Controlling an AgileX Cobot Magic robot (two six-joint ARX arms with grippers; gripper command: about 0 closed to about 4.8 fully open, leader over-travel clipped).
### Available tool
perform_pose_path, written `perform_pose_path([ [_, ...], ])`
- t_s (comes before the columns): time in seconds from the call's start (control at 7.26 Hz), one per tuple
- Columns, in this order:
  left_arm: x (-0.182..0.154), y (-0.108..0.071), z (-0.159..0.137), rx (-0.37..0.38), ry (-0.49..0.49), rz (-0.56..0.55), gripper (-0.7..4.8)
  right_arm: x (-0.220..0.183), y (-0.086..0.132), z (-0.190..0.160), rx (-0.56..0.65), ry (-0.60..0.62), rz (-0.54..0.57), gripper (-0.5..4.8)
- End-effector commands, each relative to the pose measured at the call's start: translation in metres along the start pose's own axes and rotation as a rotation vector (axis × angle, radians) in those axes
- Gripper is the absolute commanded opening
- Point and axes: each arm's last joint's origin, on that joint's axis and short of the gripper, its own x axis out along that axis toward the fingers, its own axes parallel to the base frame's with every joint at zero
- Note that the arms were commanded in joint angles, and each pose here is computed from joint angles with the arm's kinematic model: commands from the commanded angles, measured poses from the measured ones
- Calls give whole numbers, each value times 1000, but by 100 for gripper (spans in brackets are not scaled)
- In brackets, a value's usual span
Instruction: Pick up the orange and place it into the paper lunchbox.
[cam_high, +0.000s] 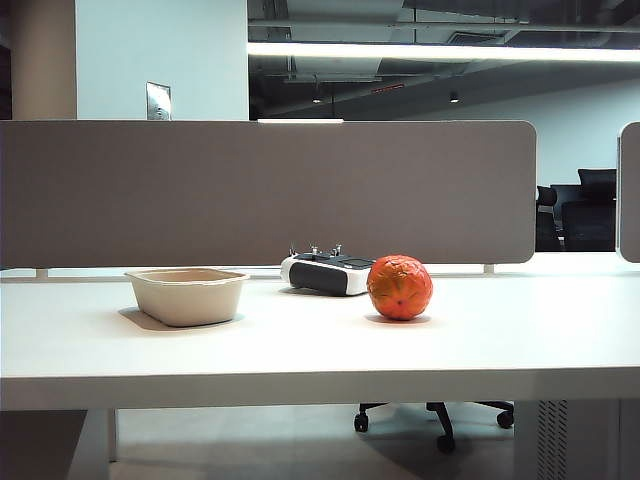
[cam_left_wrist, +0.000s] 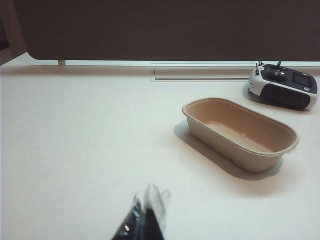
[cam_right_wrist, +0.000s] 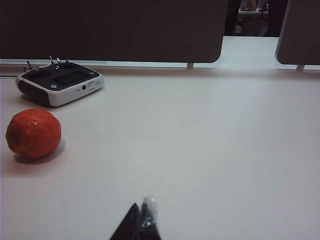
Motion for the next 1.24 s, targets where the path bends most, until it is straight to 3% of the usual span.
perform_pose_path([
  [0.14,0,0,0,-2,-8,0,-6,0,0,2,2,-24,-2,-6],
  [0.69,-1,1,8,-10,-55,10,-6,-4,0,22,14,-90,-3,-6],
  [0.83,-2,1,13,-52,-68,36,-6,-7,-1,34,48,-120,-3,-6],
  [0.96,-20,1,90,-202,-135,16,-6,-9,-2,105,120,-121,-17,-6],
  [1.1,-4,-1,134,-191,-62,-62,-6,16,1,140,115,-68,37,-6],
  [1.24,11,-2,158,-142,-32,-77,-6,28,4,158,113,-50,94,-6],
])
